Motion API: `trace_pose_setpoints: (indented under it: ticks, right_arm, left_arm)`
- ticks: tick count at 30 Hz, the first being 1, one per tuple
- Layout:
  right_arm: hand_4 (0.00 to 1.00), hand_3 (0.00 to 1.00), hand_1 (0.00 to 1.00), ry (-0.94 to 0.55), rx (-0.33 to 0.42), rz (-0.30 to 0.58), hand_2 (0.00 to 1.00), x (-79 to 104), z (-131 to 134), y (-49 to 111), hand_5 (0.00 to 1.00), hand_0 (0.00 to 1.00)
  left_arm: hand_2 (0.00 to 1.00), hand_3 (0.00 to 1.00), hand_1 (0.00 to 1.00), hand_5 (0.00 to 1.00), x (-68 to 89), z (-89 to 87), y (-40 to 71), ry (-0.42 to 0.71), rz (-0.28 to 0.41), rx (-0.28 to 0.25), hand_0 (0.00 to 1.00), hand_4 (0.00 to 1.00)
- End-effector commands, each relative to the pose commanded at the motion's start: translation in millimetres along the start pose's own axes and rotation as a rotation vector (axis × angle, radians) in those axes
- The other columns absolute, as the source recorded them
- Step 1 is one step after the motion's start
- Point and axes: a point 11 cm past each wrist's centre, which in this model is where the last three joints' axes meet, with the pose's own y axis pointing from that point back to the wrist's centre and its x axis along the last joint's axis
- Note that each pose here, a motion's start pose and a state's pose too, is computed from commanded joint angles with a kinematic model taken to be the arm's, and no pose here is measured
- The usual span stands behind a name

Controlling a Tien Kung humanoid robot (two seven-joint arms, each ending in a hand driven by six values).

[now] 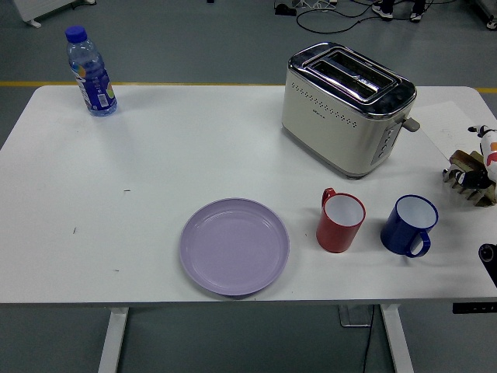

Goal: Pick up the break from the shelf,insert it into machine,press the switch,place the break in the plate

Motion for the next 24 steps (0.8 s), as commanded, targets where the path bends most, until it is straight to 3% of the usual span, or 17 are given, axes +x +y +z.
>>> trace_pose_setpoints:
  ticks: [2, 3, 8, 9, 14, 15, 20, 21, 24]
  right_arm:
    - [0.803, 0.800, 0.755, 0.005, -0.017, -0.010, 0.746, -1.5, 0.7, -0.9, 0.123, 0.782]
    - [0.786, 0.770, 0.702, 0.006, -0.020, -0.012, 0.696, -1.8, 0.8, -1.1, 0.115, 0.711]
    - [0.786, 0.770, 0.702, 0.007, -0.050, -0.013, 0.696, -3.3, 0.7, -2.5, 0.115, 0.711]
    - [0.742, 0.700, 0.636, 0.009, -0.054, -0.011, 0.620, -3.7, -0.1, -2.8, 0.101, 0.618]
    - [0.742, 0.700, 0.636, 0.015, -0.061, -0.009, 0.620, -5.5, -2.1, -3.4, 0.101, 0.618]
    - [0.711, 0.641, 0.562, 0.017, -0.063, -0.010, 0.554, -6.4, -2.3, -3.5, 0.088, 0.529]
    - [0.711, 0.641, 0.562, 0.015, -0.075, 0.009, 0.554, -6.3, -2.8, -3.5, 0.088, 0.529]
    - [0.654, 0.570, 0.488, 0.015, -0.079, 0.010, 0.497, -6.3, -2.7, -3.6, 0.058, 0.443]
    - [0.654, 0.570, 0.488, 0.016, -0.090, 0.015, 0.497, -6.3, -2.1, -3.9, 0.058, 0.443]
  left_arm:
    - [0.468, 0.510, 0.457, 0.807, 0.2, 0.1, 0.0, 0.001, 0.000, 0.000, 0.624, 0.257]
    - [0.468, 0.510, 0.457, 0.809, 0.2, 0.1, 0.0, 0.002, 0.000, 0.000, 0.624, 0.259]
    - [0.468, 0.510, 0.457, 0.809, 0.3, 0.3, 0.0, 0.003, 0.001, 0.000, 0.624, 0.259]
    - [0.467, 0.510, 0.457, 0.811, 0.3, 0.2, 0.0, 0.003, 0.001, 0.000, 0.625, 0.261]
    - [0.467, 0.510, 0.457, 0.811, 0.3, 0.5, 0.1, 0.000, 0.001, 0.000, 0.625, 0.261]
    - [0.468, 0.510, 0.457, 0.812, 0.3, 0.6, 0.1, 0.001, 0.001, -0.001, 0.625, 0.262]
    - [0.468, 0.510, 0.457, 0.812, 0.3, 0.9, 0.1, 0.002, 0.002, -0.001, 0.625, 0.262]
    - [0.468, 0.510, 0.456, 0.813, 0.3, 0.9, 0.1, 0.002, 0.002, -0.001, 0.625, 0.262]
    - [0.468, 0.510, 0.456, 0.813, 0.4, 1.1, 0.1, 0.002, 0.002, -0.001, 0.625, 0.262]
